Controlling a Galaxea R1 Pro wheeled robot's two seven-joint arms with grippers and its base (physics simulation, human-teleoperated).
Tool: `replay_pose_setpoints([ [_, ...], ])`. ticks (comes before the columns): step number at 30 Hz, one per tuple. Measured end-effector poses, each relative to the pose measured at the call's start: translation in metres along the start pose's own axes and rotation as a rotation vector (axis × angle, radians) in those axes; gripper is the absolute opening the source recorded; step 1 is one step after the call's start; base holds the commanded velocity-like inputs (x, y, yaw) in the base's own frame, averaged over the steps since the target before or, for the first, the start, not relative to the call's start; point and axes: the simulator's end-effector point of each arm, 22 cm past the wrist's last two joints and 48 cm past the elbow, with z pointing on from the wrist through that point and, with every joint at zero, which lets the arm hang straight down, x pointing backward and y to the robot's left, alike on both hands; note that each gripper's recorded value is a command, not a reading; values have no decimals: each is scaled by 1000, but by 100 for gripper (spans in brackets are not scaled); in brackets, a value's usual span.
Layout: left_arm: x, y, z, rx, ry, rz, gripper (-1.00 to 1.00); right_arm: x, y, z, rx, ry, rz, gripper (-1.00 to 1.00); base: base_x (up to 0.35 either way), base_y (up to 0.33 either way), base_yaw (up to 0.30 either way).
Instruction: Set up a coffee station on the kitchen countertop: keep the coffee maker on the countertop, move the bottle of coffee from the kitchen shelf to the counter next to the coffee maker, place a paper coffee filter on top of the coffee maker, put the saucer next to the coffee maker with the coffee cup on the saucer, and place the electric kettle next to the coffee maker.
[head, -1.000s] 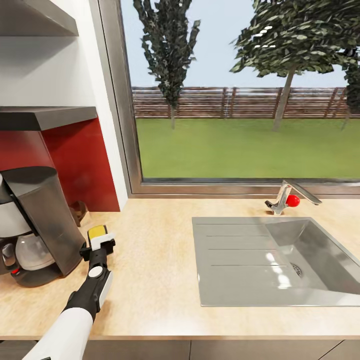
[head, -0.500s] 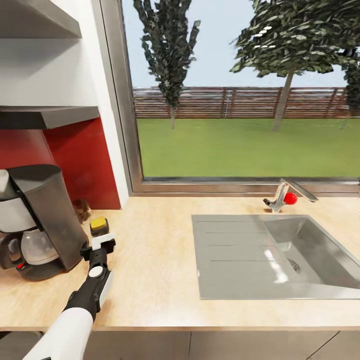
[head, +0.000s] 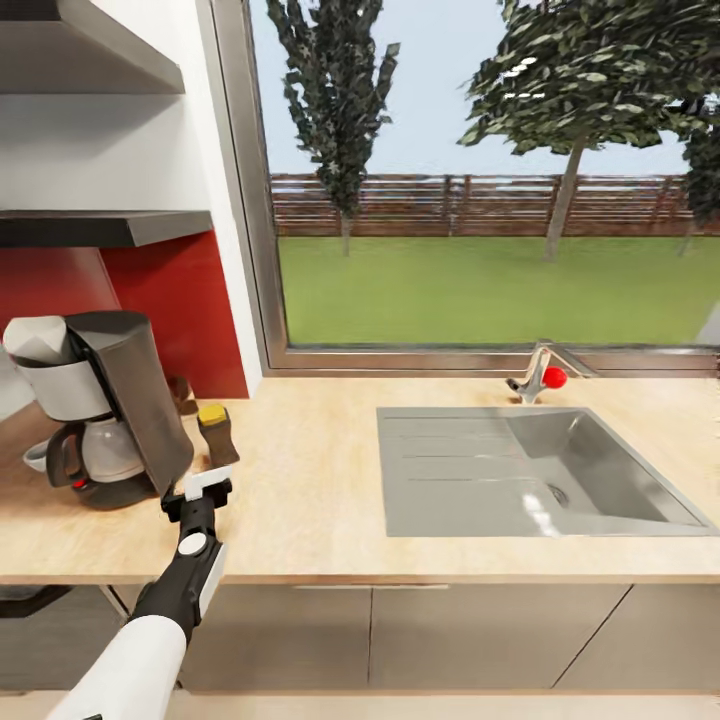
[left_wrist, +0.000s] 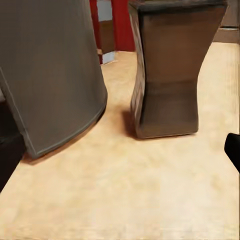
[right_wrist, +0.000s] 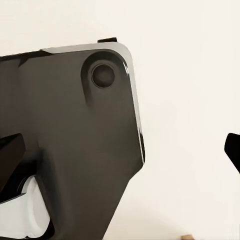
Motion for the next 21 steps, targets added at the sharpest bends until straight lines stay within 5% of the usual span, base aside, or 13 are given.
replay_pose_setpoints([
  [6,35,-17,-19,87,40,41,100,0,0,0,0,0,1,100,-273,-84,0],
  [9,40,-61,-41,327,16,89,100,0,0,0,0,-1,1,100,-51,-14,0],
  [10,40,-65,-44,363,11,97,100,0,0,0,0,-2,1,100,-19,-5,0],
  [12,34,-76,-58,536,-14,138,100,-4,0,0,0,-21,2,100,-9,-3,0],
  [14,29,-87,-83,777,-27,188,100,-15,0,-1,1,-71,2,100,-2,-1,0],
  [21,20,-53,-101,990,35,191,100,-20,-1,-1,3,-95,3,100,0,0,0],
])
